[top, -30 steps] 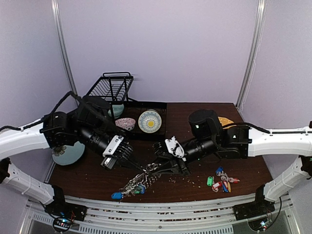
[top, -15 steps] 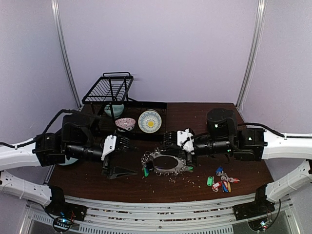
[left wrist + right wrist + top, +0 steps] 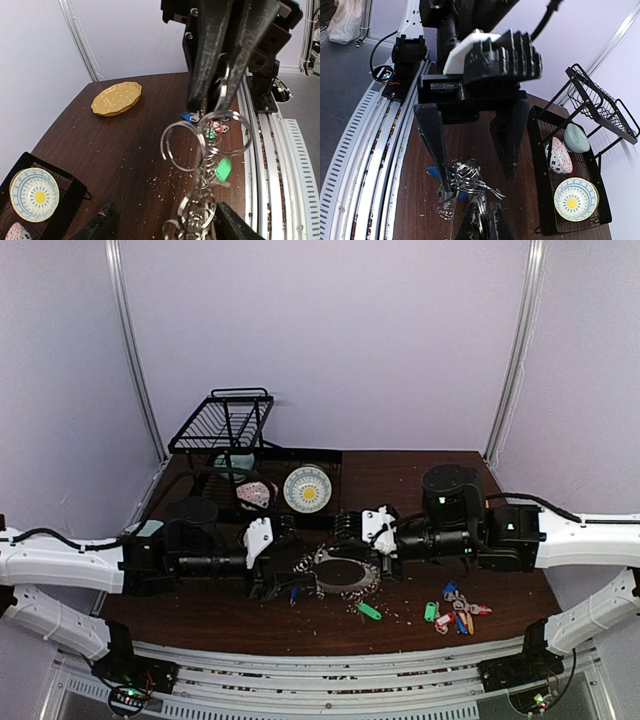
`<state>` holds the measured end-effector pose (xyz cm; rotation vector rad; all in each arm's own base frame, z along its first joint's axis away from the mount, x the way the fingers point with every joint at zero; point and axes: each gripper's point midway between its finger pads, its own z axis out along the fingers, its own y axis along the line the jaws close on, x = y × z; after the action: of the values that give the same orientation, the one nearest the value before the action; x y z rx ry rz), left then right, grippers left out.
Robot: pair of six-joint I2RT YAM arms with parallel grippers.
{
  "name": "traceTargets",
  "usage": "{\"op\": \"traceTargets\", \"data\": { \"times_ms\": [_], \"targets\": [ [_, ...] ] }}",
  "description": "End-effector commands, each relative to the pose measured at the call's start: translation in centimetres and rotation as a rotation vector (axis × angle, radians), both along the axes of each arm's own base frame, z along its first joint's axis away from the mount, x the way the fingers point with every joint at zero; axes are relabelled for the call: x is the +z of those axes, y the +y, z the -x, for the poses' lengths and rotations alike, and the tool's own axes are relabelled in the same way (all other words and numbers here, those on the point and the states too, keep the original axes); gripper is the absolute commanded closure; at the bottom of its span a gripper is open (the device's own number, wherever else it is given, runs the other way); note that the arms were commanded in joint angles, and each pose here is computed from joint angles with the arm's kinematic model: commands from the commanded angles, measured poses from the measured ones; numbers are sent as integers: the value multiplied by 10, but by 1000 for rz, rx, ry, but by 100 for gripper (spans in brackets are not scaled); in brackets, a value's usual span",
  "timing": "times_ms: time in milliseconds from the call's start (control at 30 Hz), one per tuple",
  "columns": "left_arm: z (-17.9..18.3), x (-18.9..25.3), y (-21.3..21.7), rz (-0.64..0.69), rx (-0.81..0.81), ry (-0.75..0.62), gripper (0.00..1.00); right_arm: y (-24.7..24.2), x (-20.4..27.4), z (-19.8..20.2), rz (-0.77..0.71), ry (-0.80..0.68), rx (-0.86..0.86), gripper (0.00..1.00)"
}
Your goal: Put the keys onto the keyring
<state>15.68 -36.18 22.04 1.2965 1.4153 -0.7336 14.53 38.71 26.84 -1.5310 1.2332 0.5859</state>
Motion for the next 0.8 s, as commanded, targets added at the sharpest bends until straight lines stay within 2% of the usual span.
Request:
{"op": "traceTargets", "data": {
  "times_ms": [0, 233, 367, 500, 633, 700, 767],
  "targets": [
    [1, 28, -16, 105, -54, -65, 40, 4, 30, 19, -106, -16, 105, 100],
    [22, 36, -18, 135, -166, -42, 79, 4, 26, 18, -103, -9, 103, 100],
    [21, 36, -14, 127, -150, -42, 99, 1, 25, 15, -105, -7, 85, 100],
    [5, 36, -8, 112, -46, -42, 100, -2, 22, 4, -114, -10, 17, 100],
    [-19, 37, 1, 83, 130, -60, 100, -14, 18, -17, -130, 0, -130, 73],
    [-32, 44, 9, 83, 233, -82, 100, -19, 18, -20, -140, 18, -159, 64],
    [-45, 53, 20, 90, 337, -113, 100, -21, 23, -15, -166, 56, -144, 60]
  ]
}}
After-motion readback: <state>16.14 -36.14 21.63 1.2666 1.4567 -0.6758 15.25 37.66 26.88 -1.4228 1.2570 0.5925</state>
